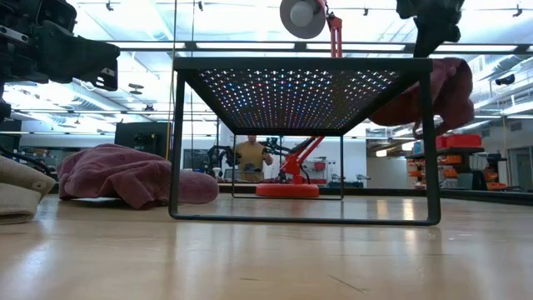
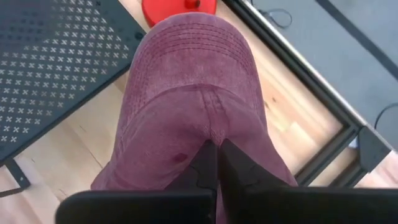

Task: Pick & Place hat
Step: Put the right red cap on the shelf

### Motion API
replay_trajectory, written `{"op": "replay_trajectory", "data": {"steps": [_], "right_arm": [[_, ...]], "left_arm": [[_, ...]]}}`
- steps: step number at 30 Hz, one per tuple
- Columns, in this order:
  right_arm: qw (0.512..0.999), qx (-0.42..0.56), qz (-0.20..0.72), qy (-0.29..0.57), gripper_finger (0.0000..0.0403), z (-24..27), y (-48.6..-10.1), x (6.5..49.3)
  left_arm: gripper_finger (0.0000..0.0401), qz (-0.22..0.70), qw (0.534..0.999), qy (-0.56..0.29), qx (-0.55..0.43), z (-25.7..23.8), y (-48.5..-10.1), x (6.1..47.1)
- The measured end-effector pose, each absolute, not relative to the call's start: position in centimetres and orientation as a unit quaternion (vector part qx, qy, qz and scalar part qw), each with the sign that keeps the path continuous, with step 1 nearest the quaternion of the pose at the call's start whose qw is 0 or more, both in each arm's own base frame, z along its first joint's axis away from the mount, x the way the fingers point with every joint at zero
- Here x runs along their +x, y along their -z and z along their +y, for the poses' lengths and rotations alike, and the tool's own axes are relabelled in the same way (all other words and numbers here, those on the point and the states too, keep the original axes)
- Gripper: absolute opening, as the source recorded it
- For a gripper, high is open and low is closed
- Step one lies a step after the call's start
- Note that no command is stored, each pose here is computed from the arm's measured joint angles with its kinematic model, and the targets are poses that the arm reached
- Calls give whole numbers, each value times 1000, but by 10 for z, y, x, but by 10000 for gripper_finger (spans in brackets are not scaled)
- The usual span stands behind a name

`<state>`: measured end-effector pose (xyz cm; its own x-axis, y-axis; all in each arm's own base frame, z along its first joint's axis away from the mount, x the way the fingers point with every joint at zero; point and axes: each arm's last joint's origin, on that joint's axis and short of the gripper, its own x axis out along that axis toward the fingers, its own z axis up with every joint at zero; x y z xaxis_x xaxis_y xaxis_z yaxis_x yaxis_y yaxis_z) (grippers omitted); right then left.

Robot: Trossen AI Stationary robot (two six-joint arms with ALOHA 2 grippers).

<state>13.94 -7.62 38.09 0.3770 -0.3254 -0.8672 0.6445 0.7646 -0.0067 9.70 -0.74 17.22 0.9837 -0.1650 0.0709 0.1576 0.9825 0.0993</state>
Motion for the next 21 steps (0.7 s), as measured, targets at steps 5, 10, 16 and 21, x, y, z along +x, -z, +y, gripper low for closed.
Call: {"op": "replay_trajectory", "data": {"steps": [5,10,16,21], "right_arm": [[824,134,476,275,2,-74,-385,140],[841,65,487,227,2,-70,-386,144],[862,1,472,182,2,-67,-390,151],[886,-34,440,142,2,-66,-394,158]], "left_arm": [[25,-39,995,81,47,-7,-172,97],[25,-39,995,81,47,-7,-172,97],[25,-39,995,81,47,-7,-172,97],[25,-39,995,81,47,-7,-172,97]]}}
